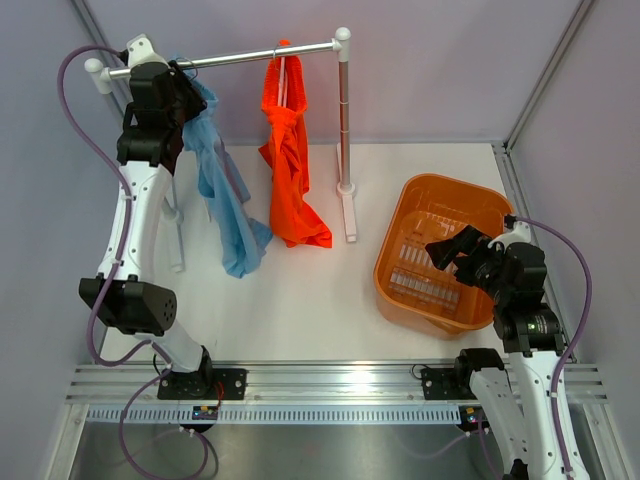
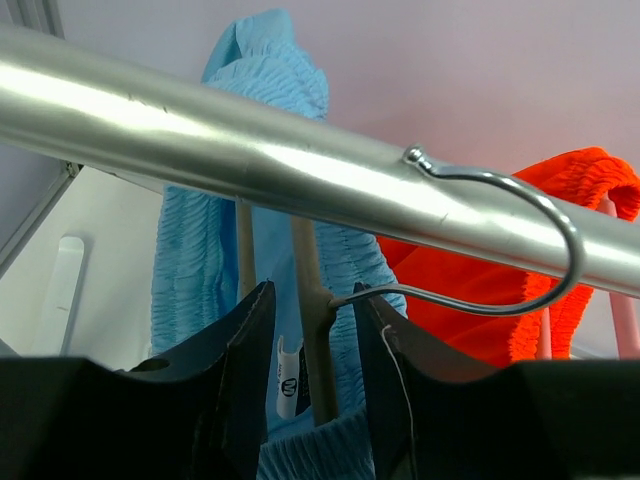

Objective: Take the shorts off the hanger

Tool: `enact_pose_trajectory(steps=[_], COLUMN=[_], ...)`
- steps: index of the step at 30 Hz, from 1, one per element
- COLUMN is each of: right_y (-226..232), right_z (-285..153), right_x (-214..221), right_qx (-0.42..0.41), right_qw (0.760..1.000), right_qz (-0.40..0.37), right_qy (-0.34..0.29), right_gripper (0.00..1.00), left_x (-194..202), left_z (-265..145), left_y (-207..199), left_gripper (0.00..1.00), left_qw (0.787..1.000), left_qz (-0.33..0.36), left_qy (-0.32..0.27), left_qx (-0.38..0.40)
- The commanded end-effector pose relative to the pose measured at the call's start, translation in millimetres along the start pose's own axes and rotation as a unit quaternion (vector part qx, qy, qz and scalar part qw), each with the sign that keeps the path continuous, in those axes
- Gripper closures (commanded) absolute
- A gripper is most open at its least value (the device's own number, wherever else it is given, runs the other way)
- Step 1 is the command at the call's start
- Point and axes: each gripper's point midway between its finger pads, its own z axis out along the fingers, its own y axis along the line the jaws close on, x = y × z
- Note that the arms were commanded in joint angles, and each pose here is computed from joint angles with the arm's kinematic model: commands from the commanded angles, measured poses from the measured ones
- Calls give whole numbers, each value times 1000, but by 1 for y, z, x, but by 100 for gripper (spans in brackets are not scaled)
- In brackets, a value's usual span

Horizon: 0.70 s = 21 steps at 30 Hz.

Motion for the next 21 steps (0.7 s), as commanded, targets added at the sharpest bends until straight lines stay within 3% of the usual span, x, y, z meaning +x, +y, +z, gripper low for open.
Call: enact_pose_trajectory(steps=[1,8,11,12,15,21], right_y=[8,8,8,8,8,9], right_z=[2,3,3,3,3,3], right_x=[-5,-3,-3,-3,-2,-2], right_qx=[-24,-24,-24,-24,-24,-28], right_qw=[1000,1000,1000,1000,1000,1000], right_qz=[-11,-11,-10,-10,-10,-11], right_qy=[-5,-2,-1,-1,1,3], right_gripper=[1,0,1,0,0,1], left_x=[1,10,8,7,-3,-28], left_z=[7,12,10,9,4,-15], left_y=[-4,2,0,-1,-6,-20], left_gripper=[59,59,69,81,100,100], left_qw=[1000,1000,1000,1000,1000,999], left_qz=[-9,-6,-6,-5,-3,19], left_qy=[-6,3,1,0,-8,-22], left_qx=[10,2,7,8,19,43])
